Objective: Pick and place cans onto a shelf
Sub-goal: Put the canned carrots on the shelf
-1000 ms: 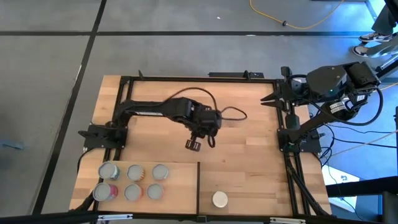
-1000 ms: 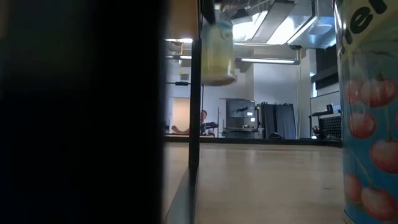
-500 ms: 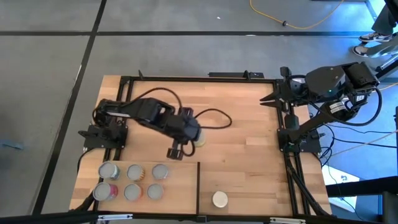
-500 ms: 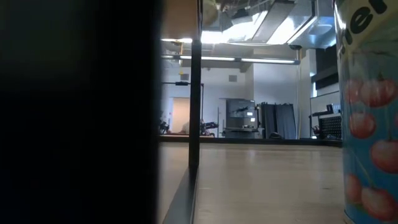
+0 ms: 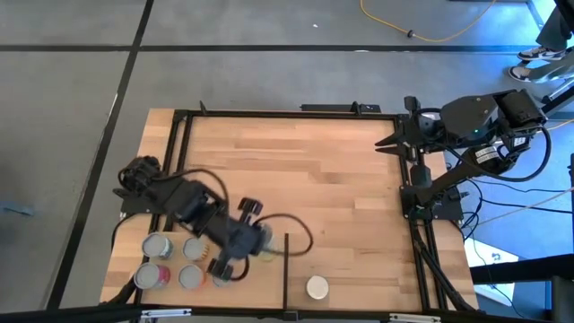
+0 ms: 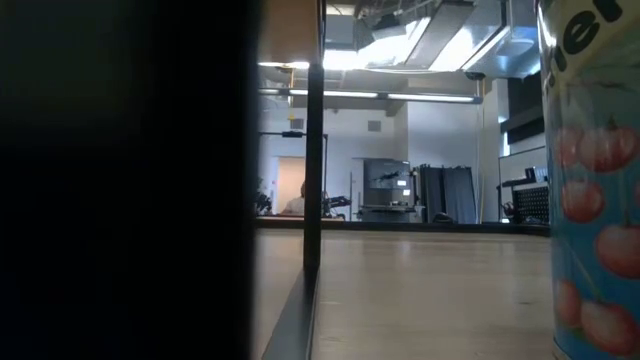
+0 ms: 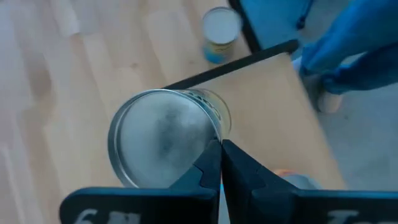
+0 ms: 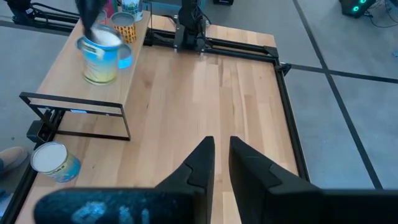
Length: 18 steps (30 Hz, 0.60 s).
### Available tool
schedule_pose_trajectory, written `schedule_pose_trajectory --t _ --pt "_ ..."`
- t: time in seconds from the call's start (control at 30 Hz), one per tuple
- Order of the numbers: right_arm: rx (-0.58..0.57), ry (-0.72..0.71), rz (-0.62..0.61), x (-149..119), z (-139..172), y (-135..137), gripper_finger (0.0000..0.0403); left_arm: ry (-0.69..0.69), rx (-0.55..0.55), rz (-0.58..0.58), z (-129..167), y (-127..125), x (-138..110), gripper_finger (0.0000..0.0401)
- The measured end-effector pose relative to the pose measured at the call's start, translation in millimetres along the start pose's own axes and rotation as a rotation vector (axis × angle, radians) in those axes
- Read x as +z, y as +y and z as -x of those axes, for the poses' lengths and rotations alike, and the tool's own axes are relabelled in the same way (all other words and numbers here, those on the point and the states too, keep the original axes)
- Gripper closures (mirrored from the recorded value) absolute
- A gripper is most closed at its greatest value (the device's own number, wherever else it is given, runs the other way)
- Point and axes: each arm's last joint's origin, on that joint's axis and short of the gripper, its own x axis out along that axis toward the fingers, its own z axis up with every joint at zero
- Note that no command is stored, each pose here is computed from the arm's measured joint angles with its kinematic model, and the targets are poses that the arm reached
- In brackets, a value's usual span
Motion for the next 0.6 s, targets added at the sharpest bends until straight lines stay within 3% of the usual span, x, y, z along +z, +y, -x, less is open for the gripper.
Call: schedule_pose_trajectory --t 0.2,0.6 --pt "0.000 0.000 -0.044 0.0 0.0 0.0 0.0353 -0.014 0.003 0.036 1.2 -32.9 -5.2 0.0401" --pt "0.000 0.000 -0.053 -0.1 0.2 0.0 0.0353 0.062 0.000 0.021 -33.6 -81.4 -9.8 0.0401"
